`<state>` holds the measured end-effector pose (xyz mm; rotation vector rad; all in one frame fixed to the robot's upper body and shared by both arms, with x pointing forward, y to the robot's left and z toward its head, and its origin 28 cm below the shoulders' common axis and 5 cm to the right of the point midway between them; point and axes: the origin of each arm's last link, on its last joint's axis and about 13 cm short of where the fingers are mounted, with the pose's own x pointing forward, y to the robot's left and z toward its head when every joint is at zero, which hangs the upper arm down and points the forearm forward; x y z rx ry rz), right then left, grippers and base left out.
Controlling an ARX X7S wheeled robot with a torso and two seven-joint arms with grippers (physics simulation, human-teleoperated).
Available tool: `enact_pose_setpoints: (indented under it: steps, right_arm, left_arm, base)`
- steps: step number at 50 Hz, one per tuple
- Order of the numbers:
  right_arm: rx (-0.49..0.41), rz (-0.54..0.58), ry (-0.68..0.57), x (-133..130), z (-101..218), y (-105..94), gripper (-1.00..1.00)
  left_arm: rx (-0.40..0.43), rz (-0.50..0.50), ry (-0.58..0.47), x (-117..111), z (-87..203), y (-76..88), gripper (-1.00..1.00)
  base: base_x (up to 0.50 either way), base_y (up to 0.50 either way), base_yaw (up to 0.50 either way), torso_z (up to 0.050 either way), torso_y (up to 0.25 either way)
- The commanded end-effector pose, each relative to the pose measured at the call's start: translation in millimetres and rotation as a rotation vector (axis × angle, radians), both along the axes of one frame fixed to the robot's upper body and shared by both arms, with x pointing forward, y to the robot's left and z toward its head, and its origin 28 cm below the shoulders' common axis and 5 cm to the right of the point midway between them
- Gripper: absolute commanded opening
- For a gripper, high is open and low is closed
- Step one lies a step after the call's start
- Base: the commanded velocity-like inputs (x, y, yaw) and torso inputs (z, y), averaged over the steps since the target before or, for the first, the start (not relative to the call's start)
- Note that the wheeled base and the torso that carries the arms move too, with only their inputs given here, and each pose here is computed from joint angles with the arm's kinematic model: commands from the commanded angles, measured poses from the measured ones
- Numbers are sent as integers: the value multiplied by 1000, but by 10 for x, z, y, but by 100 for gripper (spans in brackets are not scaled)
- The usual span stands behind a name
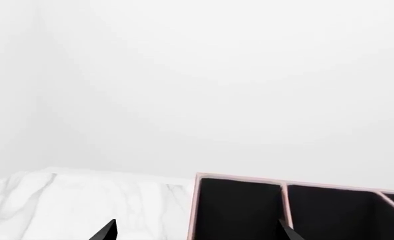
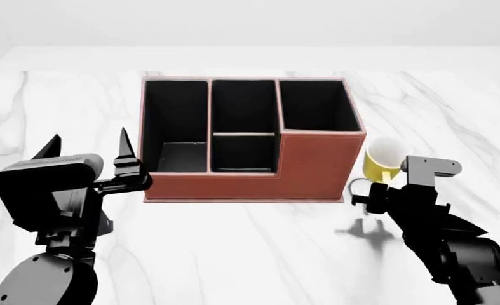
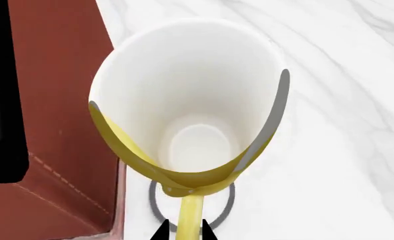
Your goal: Pick up the yellow and white mug and place it to the right of the caddy.
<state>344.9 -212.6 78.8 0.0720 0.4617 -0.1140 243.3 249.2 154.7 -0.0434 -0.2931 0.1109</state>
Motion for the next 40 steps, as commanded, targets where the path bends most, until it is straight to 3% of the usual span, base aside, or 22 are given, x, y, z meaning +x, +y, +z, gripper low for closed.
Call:
enact_pose_setpoints:
  steps: [1,40]
  right_arm:
    - [-12,-1,11,68,-46,-10,-100]
    - [10,8,45,95,-220,29,-100]
  left_arm:
    - [0,4,2,8,-5,4,100]
    - [-2,8,0,6,-1,12,100]
  base:
    - [0,0,0,0,0]
    - [0,0,0,0,1]
